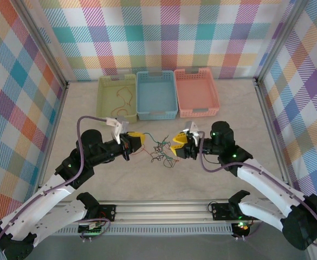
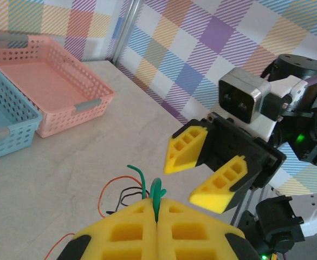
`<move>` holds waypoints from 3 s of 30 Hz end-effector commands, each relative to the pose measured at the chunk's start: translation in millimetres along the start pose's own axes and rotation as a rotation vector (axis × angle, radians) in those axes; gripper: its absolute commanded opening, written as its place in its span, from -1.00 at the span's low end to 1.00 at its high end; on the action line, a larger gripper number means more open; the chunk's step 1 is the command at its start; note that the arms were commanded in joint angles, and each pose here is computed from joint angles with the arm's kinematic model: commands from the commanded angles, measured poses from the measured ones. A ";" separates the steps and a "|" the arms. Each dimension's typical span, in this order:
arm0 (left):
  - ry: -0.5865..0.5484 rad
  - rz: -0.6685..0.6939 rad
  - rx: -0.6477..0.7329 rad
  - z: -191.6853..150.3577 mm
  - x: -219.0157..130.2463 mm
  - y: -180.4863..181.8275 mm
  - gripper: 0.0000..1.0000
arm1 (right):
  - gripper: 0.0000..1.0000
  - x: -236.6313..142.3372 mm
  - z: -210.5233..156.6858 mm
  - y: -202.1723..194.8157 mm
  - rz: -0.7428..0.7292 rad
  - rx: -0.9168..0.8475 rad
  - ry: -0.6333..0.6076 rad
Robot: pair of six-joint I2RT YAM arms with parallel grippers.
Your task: Untangle the cables
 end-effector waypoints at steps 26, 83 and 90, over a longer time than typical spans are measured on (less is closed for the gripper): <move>-0.015 -0.052 0.031 16.9 -0.1 -13.4 -1.00 | -0.43 30.6 34.9 -17.4 -0.178 -0.340 0.013; 0.297 0.022 -0.140 -91.4 48.6 35.4 -1.00 | -0.28 -6.7 -2.2 -41.1 -0.170 0.394 0.024; 0.240 -0.009 -0.121 -76.1 40.4 24.7 -1.00 | -0.17 -2.5 -34.1 -32.6 -0.146 0.527 0.122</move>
Point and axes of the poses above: each hand's point on the last joint's axis, 136 mm out from that joint toward the fingers, its own x axis out along the fingers, its own y axis along the line the jaws close on, z = x × y, the point moved 7 cm from there along -x, back along the fingers, and after that the axes turned 8 degrees about -x, right-handed, at the moved point
